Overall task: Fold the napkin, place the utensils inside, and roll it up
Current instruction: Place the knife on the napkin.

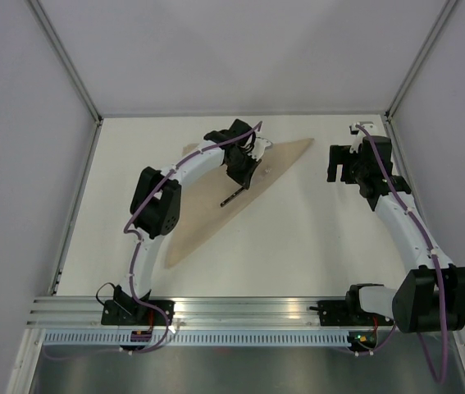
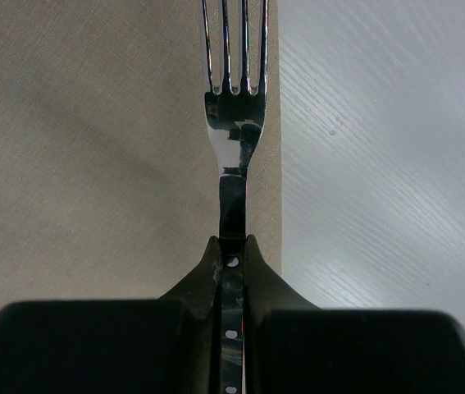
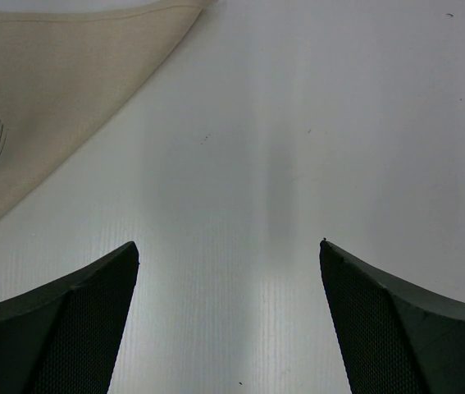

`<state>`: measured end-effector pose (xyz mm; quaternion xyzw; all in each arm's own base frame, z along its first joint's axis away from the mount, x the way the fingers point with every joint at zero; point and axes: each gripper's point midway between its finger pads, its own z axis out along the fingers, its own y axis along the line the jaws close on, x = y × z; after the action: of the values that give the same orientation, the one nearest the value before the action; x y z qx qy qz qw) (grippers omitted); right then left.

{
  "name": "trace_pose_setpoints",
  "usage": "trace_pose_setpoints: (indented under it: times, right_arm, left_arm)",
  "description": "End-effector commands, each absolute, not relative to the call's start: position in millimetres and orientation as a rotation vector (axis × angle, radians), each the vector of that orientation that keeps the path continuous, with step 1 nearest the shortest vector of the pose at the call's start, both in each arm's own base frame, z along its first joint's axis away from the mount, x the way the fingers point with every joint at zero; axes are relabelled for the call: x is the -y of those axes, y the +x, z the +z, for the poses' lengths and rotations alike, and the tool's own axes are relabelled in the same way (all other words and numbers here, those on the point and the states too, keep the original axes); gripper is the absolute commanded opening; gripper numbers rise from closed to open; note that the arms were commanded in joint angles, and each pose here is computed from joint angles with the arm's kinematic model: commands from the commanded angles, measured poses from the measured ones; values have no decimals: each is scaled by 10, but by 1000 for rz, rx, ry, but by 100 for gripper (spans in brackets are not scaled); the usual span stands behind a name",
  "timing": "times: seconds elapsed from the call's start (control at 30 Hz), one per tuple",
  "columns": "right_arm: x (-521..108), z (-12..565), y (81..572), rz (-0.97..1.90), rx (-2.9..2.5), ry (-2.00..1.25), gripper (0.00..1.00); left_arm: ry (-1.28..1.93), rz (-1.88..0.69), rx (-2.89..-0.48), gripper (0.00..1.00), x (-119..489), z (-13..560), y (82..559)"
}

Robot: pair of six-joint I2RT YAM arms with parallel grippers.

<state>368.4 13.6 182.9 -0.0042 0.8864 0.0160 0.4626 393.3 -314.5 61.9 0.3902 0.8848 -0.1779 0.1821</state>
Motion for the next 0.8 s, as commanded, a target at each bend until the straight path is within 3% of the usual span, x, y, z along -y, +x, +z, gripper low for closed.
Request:
trace_pose_setpoints:
  times: [0.0,0.77]
  right_arm:
    - [-148,1858,3690,37,-2172,-23,96]
    - [-142,1874,3687,35,-2168,-23,96]
  left_arm:
    - [1032,-533,-2503,2,3277,668,3997]
    - [1034,-539,-2582,5,3333,294,3859]
